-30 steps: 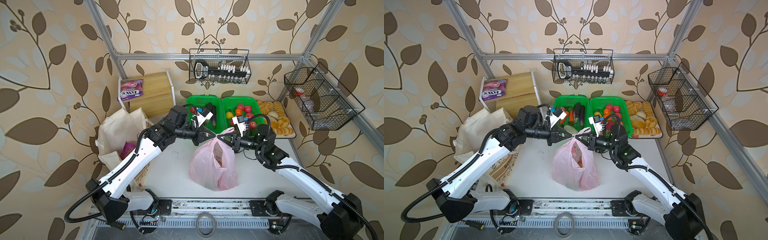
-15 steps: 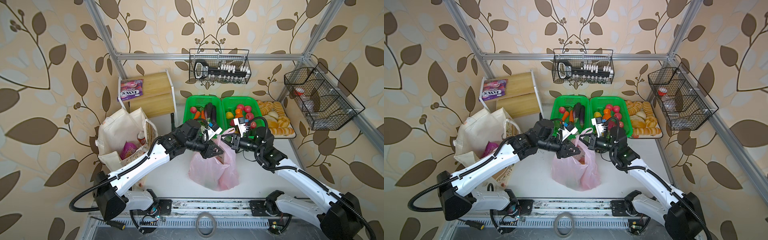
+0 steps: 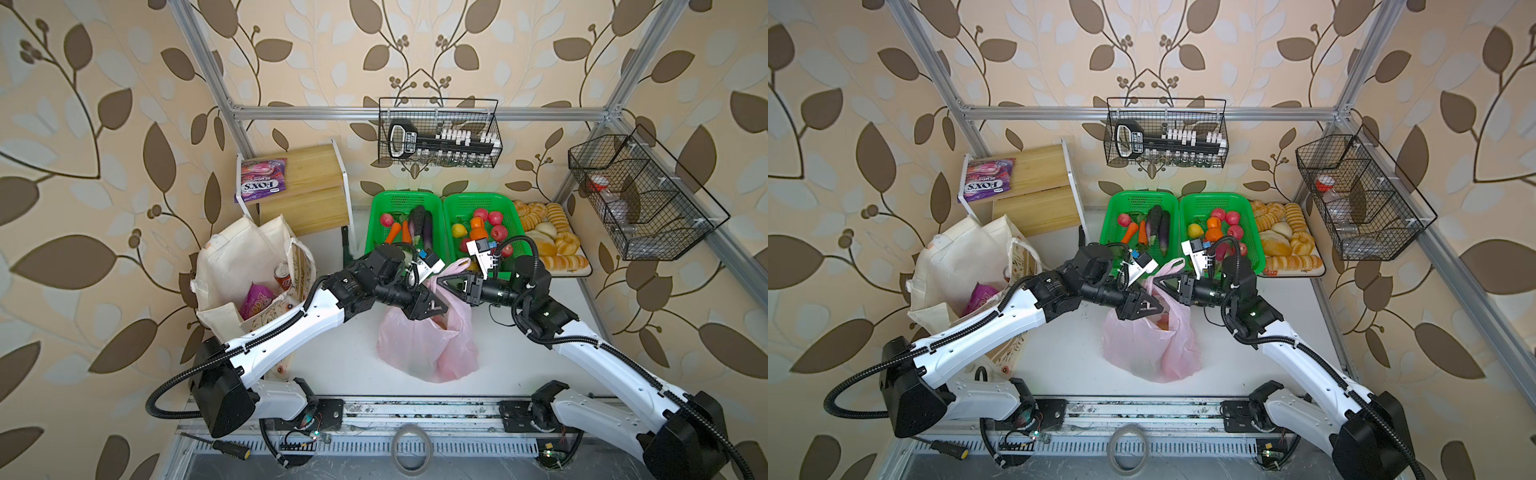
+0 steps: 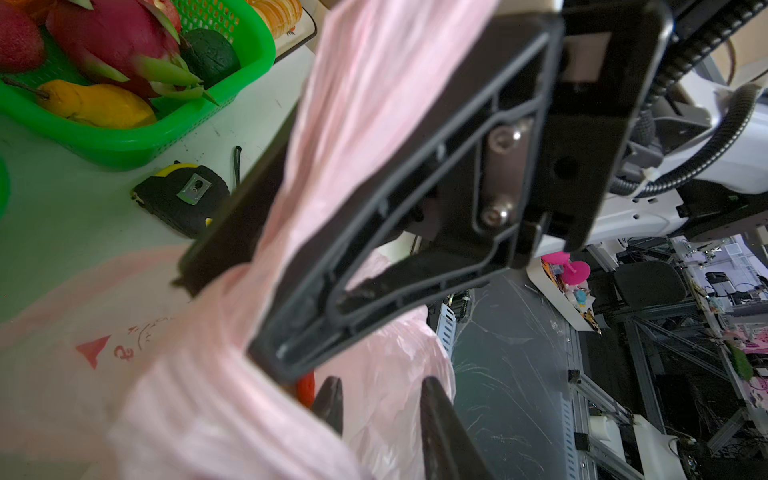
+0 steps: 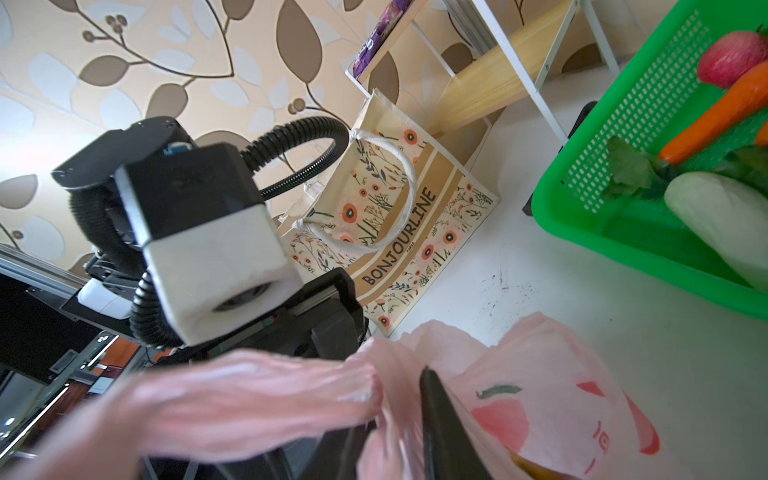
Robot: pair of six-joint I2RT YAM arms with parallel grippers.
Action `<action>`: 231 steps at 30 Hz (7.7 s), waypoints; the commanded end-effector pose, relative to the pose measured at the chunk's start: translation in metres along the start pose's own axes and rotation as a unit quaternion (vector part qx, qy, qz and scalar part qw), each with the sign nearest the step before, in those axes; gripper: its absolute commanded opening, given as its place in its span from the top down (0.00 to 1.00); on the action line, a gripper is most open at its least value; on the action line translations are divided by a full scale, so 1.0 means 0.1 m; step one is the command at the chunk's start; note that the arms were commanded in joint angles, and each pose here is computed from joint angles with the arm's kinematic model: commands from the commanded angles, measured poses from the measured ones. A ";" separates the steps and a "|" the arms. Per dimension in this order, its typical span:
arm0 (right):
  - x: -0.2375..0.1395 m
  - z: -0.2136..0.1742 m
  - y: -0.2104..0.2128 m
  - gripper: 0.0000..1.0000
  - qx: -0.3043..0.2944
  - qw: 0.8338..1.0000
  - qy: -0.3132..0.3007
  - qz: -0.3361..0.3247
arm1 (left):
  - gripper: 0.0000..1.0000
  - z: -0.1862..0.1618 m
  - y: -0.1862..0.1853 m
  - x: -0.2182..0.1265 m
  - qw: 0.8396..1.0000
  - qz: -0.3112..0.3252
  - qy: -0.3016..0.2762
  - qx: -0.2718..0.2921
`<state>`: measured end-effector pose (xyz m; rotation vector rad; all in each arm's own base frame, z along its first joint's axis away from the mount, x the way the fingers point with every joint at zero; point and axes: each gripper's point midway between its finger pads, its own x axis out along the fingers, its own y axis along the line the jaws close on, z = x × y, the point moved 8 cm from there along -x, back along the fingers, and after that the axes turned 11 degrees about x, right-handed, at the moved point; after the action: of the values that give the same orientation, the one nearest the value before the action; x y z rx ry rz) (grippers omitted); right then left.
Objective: Place the mixed food into the grocery bags and tie them
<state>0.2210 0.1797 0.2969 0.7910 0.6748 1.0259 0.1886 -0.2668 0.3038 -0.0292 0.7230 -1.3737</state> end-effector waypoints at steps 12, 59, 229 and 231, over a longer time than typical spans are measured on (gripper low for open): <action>0.05 0.02 0.05 0.39 -0.007 1.000 0.024 0.017 | 0.70 0.03 -0.03 0.04 1.000 -0.021 -0.010 0.014; 0.07 0.06 0.13 1.00 -0.078 0.997 0.006 0.017 | 0.01 0.27 -0.06 -0.56 0.976 0.162 0.035 0.142; -0.12 -0.56 0.30 0.98 -0.106 0.985 0.113 0.079 | 1.00 0.56 0.08 -0.36 0.973 0.106 -0.088 0.187; -0.08 -0.61 0.34 0.98 -0.112 0.983 0.119 0.083 | 1.00 0.59 0.06 -0.38 0.968 0.104 -0.111 0.199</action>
<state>0.1628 0.1911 0.2952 0.5424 0.6725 1.2864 0.2208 -0.2545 0.3241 0.2586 0.4859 -1.2679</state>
